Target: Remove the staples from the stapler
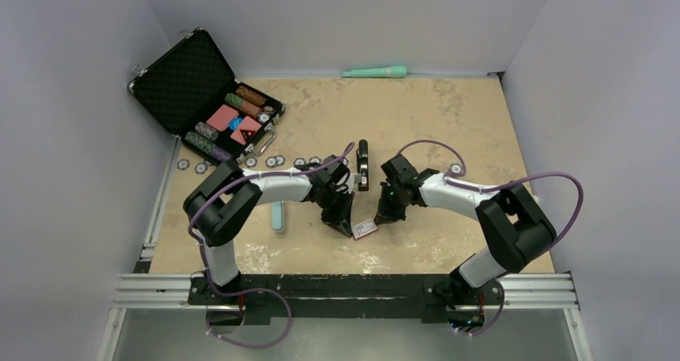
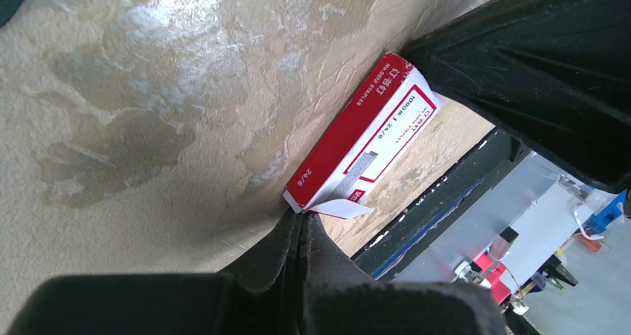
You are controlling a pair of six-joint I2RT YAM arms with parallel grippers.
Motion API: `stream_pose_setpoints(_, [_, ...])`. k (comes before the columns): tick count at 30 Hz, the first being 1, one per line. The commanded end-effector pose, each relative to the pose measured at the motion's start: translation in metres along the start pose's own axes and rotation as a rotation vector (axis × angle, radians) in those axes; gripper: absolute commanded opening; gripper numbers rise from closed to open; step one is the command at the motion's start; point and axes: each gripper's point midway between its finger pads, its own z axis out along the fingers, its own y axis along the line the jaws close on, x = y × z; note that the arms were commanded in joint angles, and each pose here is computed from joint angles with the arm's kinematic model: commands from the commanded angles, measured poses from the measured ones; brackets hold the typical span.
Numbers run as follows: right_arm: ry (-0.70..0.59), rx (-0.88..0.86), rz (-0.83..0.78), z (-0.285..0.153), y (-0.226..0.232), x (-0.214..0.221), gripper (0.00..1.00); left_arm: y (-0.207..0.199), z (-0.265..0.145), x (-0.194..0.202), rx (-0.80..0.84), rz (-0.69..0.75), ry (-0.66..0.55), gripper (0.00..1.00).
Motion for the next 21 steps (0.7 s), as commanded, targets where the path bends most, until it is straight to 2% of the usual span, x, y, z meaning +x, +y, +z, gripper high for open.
stream_pose_setpoints(1, [0.060, 0.057, -0.026, 0.013, -0.015, 0.018, 0.00, 0.005, -0.004, -0.010, -0.044, 0.049, -0.060, 0.00])
stream_pose_setpoints(21, [0.178, 0.048, 0.055, 0.024, -0.025, 0.051, 0.01, 0.012, -0.014, -0.019, -0.087, 0.022, -0.118, 0.00])
